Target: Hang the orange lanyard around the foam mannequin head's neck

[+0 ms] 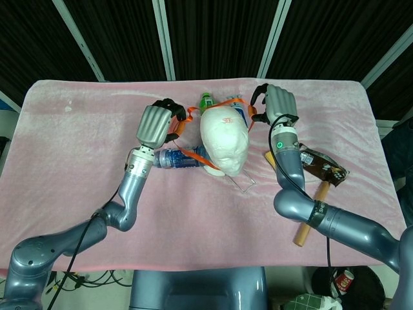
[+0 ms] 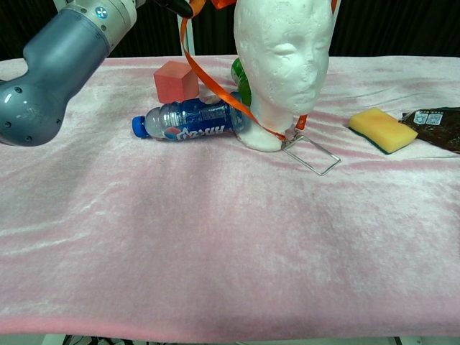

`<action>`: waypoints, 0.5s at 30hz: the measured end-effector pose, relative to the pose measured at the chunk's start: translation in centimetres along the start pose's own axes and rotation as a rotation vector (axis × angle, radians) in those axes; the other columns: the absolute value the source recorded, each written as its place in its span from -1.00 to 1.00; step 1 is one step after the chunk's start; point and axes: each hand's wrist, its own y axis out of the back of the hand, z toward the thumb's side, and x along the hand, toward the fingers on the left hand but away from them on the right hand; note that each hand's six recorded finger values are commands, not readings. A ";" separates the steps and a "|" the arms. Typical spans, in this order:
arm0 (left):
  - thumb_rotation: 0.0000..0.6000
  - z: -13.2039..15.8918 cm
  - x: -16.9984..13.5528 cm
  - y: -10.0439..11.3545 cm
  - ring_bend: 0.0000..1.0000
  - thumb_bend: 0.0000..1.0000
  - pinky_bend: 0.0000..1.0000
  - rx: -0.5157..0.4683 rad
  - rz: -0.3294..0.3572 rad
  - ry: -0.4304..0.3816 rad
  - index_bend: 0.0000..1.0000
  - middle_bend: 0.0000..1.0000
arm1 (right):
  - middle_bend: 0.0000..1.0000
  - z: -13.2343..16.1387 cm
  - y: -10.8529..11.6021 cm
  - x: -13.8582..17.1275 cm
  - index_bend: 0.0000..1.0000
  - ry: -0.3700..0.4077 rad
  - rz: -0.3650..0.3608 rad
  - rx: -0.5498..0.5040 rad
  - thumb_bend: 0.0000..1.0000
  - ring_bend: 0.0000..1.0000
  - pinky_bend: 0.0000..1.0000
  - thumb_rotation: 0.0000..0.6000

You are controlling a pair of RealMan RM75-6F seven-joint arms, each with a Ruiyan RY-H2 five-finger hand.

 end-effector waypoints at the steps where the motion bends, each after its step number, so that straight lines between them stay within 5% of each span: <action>1: 1.00 0.0 0.1 -0.1 -0.36 -0.12 -0.16 0.004 0.001 0.001 0.18 0.10 | -0.26 0.1 -0.1 -0.1 0.99 -0.001 0.000 0.002 0.12 -0.13 -0.41 1.00; 15: 1.00 -0.2 0.9 -1.9 -0.38 -0.16 -0.19 0.048 -0.016 0.030 0.15 0.07 | -0.26 0.6 -1.8 -1.3 0.99 -0.013 0.038 0.012 0.11 -0.13 -0.41 1.00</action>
